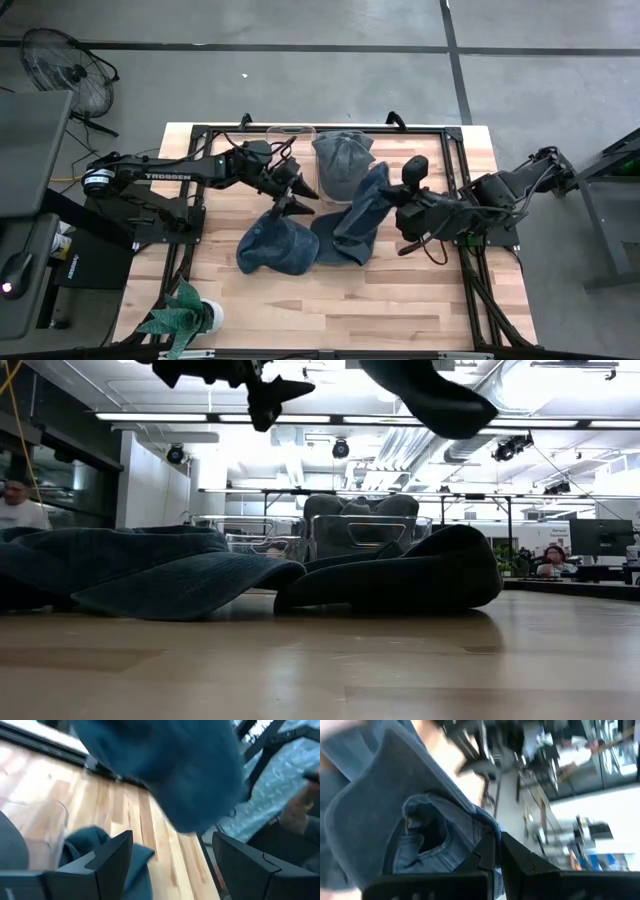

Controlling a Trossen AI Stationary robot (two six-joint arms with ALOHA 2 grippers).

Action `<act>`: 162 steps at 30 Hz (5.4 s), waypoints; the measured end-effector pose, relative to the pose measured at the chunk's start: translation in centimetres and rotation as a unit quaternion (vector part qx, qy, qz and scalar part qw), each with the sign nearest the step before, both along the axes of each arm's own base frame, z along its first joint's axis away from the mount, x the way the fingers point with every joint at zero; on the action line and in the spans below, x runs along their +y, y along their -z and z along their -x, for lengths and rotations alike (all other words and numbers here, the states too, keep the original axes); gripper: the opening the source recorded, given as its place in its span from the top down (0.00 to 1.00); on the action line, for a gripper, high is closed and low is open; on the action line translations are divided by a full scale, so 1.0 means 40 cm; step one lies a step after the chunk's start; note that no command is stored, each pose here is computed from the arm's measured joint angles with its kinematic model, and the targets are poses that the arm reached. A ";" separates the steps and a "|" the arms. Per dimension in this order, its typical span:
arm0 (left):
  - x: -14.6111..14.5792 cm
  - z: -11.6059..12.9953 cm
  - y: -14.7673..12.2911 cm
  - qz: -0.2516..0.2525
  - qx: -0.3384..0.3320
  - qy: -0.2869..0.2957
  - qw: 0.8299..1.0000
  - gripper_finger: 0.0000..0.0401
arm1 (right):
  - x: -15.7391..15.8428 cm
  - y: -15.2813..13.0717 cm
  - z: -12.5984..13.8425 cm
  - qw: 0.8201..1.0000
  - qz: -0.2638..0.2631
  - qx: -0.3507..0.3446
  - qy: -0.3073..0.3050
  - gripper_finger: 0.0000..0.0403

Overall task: Pick & Place hat
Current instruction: Put the right blue cap into the left transparent bin

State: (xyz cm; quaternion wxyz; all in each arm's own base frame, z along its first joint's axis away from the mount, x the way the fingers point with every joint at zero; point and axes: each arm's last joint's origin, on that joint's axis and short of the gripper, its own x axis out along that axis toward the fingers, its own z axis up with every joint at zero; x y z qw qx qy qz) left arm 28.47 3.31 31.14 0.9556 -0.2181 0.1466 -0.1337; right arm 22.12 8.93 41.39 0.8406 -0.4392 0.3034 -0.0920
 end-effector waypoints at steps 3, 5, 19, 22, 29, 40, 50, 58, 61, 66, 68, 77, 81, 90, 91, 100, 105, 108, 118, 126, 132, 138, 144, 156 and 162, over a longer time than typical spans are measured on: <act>0.002 -0.002 -0.005 -0.002 -0.011 -0.007 1.000 0.32 | 0.010 -0.014 -0.012 0.999 -0.016 -0.019 -0.043 0.99; 0.002 -0.002 -0.009 -0.003 -0.020 -0.006 1.000 0.32 | 0.017 -0.020 -0.017 0.996 -0.029 -0.026 -0.075 0.99; 0.004 -0.012 -0.003 -0.044 -0.034 -0.004 0.998 0.32 | -0.002 -0.063 0.029 0.976 -0.059 -0.103 -0.183 0.99; 0.008 -0.027 0.015 -0.050 -0.029 -0.011 0.998 0.32 | -0.017 -0.065 0.051 0.962 -0.068 -0.142 -0.223 0.99; 0.011 -0.100 0.037 -0.054 -0.122 0.043 0.990 0.32 | -0.055 -0.063 0.110 0.911 -0.080 -0.248 -0.318 0.99; 0.017 -0.164 0.049 -0.040 -0.259 0.083 0.961 0.32 | -0.101 -0.046 0.150 0.836 -0.079 -0.363 -0.403 0.99; 0.027 -0.260 0.024 -0.033 -0.299 0.133 0.944 0.32 | -0.132 -0.037 0.097 0.825 -0.118 -0.367 -0.414 0.99; 0.023 -0.287 -0.006 -0.047 -0.322 0.163 0.931 0.32 | -0.136 -0.040 0.094 0.823 -0.131 -0.372 -0.410 0.99; 0.022 -0.289 -0.003 -0.055 -0.323 0.162 0.931 0.32 | -0.136 -0.042 0.094 0.821 -0.131 -0.374 -0.410 0.99; 0.025 -0.290 -0.004 -0.060 -0.327 0.146 0.932 0.32 | -0.136 -0.046 0.096 0.817 -0.138 -0.382 -0.410 0.99; 0.027 -0.291 -0.005 -0.067 -0.332 0.129 0.932 0.32 | -0.135 -0.046 0.097 0.816 -0.139 -0.382 -0.411 0.99; 0.031 -0.293 -0.007 -0.094 -0.349 0.094 0.928 0.32 | -0.133 -0.040 0.086 0.817 -0.156 -0.373 -0.411 0.99; 0.030 -0.289 -0.014 -0.101 -0.365 0.092 0.921 0.32 | -0.130 -0.034 0.076 0.815 -0.168 -0.364 -0.419 0.99; 0.024 -0.284 -0.016 -0.106 -0.372 0.138 0.912 0.32 | -0.129 -0.027 0.064 0.815 -0.172 -0.355 -0.424 0.99; 0.023 -0.283 -0.016 -0.104 -0.371 0.148 0.911 0.32 | -0.131 -0.027 0.064 0.816 -0.171 -0.356 -0.422 0.99; 0.002 -0.270 -0.030 -0.090 -0.386 0.219 0.892 0.32 | -0.161 -0.018 0.056 0.833 -0.189 -0.345 -0.390 0.99; -0.018 -0.273 -0.047 -0.086 -0.388 0.248 0.883 0.32 | -0.175 -0.017 0.054 0.840 -0.194 -0.347 -0.370 0.99; -0.020 -0.274 -0.046 -0.085 -0.386 0.249 0.884 0.32 | -0.179 -0.011 0.051 0.854 -0.196 -0.342 -0.339 0.99; -0.017 -0.279 -0.042 -0.077 -0.374 0.237 0.894 0.55 | -0.188 0.006 0.045 0.884 -0.194 -0.325 -0.276 0.99; -0.017 -0.284 -0.031 -0.084 -0.358 0.240 0.898 0.96 | -0.189 0.010 0.045 0.890 -0.193 -0.318 -0.265 0.98; -0.016 -0.287 -0.026 -0.089 -0.352 0.239 0.901 0.99 | -0.189 0.011 0.045 0.890 -0.195 -0.318 -0.264 0.99; -0.015 -0.292 -0.018 -0.088 -0.337 0.235 0.907 0.99 | -0.191 0.009 0.047 0.886 -0.223 -0.325 -0.246 0.86; -0.015 -0.293 -0.016 -0.086 -0.332 0.235 0.910 1.00 | -0.198 0.004 0.056 0.885 -0.242 -0.344 -0.200 0.72; 0.022 -0.302 0.016 -0.052 -0.255 0.213 0.942 1.00 | -0.220 0.001 0.162 0.895 -0.269 -0.349 -0.065 0.52; 0.076 -0.287 0.046 -0.027 -0.146 0.197 0.969 1.00 | -0.222 0.041 0.183 0.903 -0.322 -0.284 -0.022 0.51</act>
